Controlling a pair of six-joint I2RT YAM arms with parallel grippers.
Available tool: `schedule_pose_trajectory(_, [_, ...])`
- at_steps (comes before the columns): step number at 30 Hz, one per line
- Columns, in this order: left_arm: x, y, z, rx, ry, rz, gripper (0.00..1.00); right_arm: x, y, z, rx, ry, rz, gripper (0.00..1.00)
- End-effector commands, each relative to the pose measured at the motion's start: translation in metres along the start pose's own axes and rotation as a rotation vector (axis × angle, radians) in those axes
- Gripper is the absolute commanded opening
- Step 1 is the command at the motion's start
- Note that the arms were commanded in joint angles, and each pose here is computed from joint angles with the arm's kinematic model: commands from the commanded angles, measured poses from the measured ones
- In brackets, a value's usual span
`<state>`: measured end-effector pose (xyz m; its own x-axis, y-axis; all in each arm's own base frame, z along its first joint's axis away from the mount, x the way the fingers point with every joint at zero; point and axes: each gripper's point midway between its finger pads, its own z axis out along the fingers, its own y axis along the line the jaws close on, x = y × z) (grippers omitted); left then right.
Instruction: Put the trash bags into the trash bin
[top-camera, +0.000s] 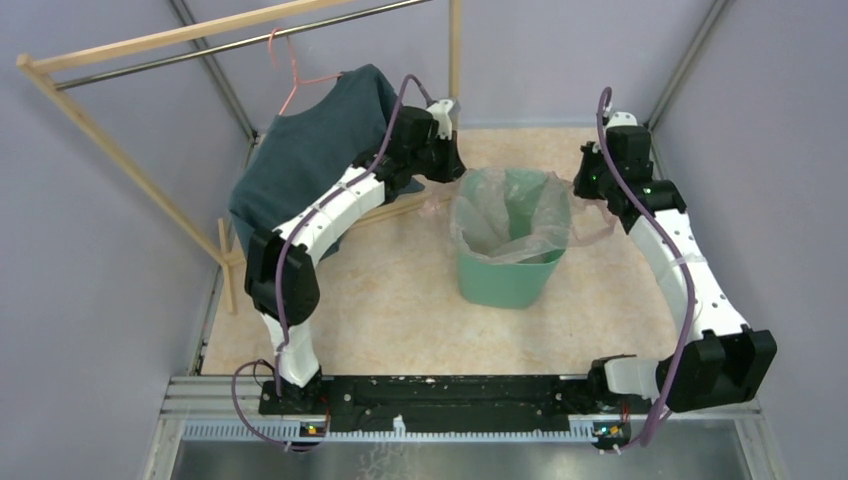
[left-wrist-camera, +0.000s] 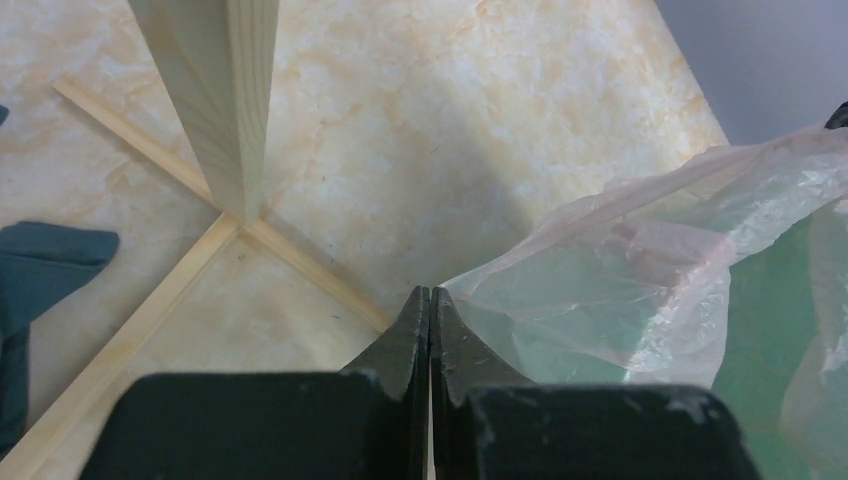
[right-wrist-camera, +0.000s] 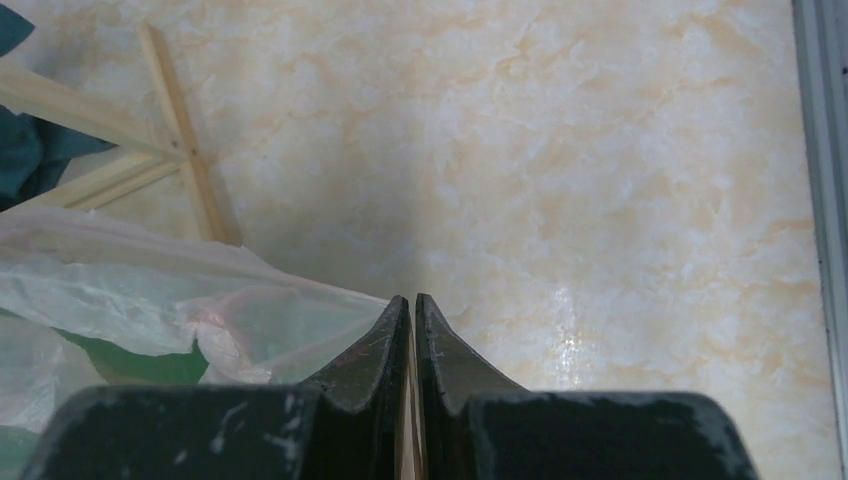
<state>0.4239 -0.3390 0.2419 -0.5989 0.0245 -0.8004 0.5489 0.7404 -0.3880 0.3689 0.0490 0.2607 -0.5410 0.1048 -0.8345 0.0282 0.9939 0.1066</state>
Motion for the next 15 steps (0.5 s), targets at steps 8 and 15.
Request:
schedule_pose_trajectory(8, [0.026,0.002,-0.029,0.020,0.004,-0.038,0.00,0.033,-0.003,-0.021,-0.046,0.032,0.112,0.14])
schedule_pose_trajectory(15, [0.008,0.025,-0.081,-0.178,-0.040,-0.016,0.45,0.011,-0.027,-0.077,0.077,-0.061,0.129,0.61])
